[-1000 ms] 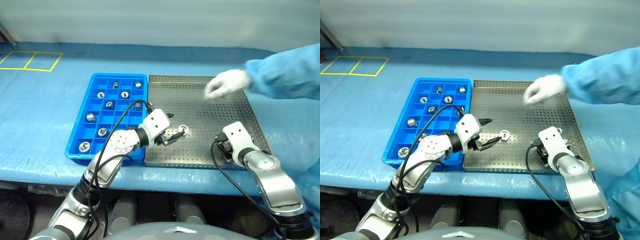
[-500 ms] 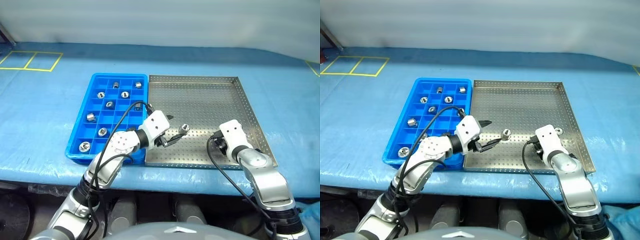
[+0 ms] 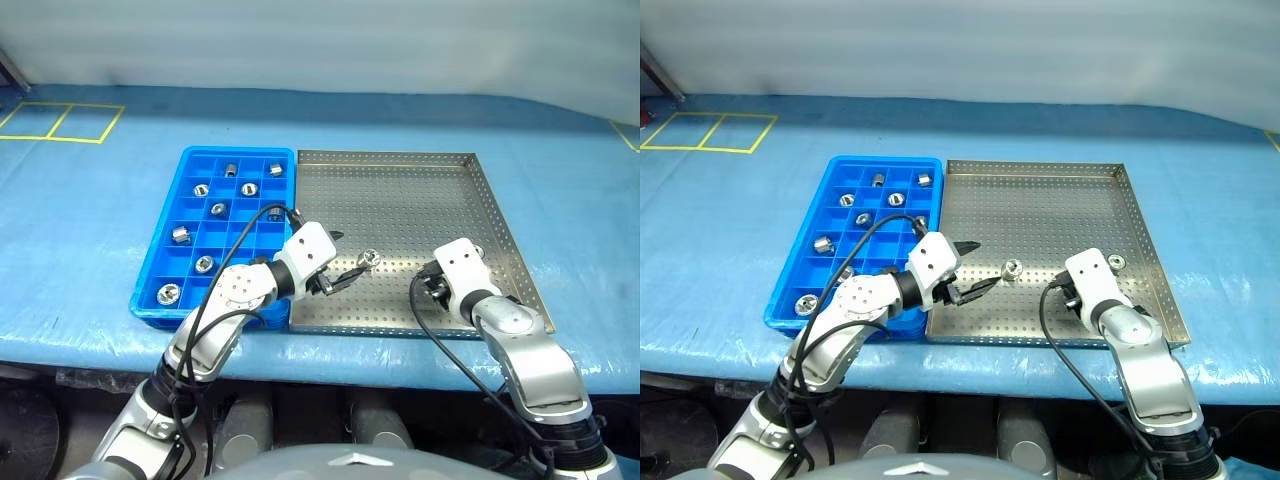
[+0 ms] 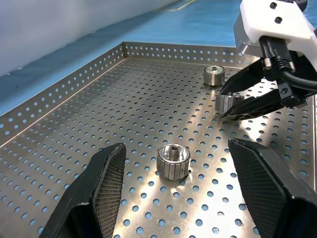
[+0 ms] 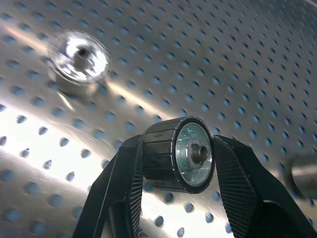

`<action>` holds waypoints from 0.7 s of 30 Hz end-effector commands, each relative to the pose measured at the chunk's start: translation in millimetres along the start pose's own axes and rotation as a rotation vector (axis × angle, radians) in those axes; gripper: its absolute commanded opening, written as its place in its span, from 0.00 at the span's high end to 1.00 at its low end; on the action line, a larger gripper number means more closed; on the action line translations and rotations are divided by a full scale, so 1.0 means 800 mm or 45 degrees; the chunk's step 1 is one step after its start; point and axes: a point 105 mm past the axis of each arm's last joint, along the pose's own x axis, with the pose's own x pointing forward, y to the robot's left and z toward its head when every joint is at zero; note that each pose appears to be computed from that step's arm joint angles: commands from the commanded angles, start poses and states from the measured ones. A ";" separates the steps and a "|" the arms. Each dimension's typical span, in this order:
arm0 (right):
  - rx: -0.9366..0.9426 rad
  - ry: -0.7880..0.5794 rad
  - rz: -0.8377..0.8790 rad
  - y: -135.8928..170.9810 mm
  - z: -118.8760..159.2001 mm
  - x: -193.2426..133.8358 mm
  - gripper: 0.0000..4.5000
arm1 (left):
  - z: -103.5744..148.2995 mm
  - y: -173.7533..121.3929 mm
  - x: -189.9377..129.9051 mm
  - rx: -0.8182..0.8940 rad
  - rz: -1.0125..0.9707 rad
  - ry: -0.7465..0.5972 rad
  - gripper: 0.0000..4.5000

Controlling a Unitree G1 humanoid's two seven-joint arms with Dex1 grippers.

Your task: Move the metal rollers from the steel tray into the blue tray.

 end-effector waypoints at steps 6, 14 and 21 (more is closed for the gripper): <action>-0.129 -0.434 0.461 0.068 0.108 -0.006 0.60 | 0.018 0.028 -0.064 0.077 0.269 0.042 0.20; -0.163 -0.503 0.748 0.121 0.134 0.011 0.60 | -0.003 0.047 -0.137 0.132 0.592 0.300 0.20; -0.140 -0.483 0.852 0.156 0.138 0.036 0.60 | -0.026 0.049 -0.171 0.094 0.721 0.458 0.20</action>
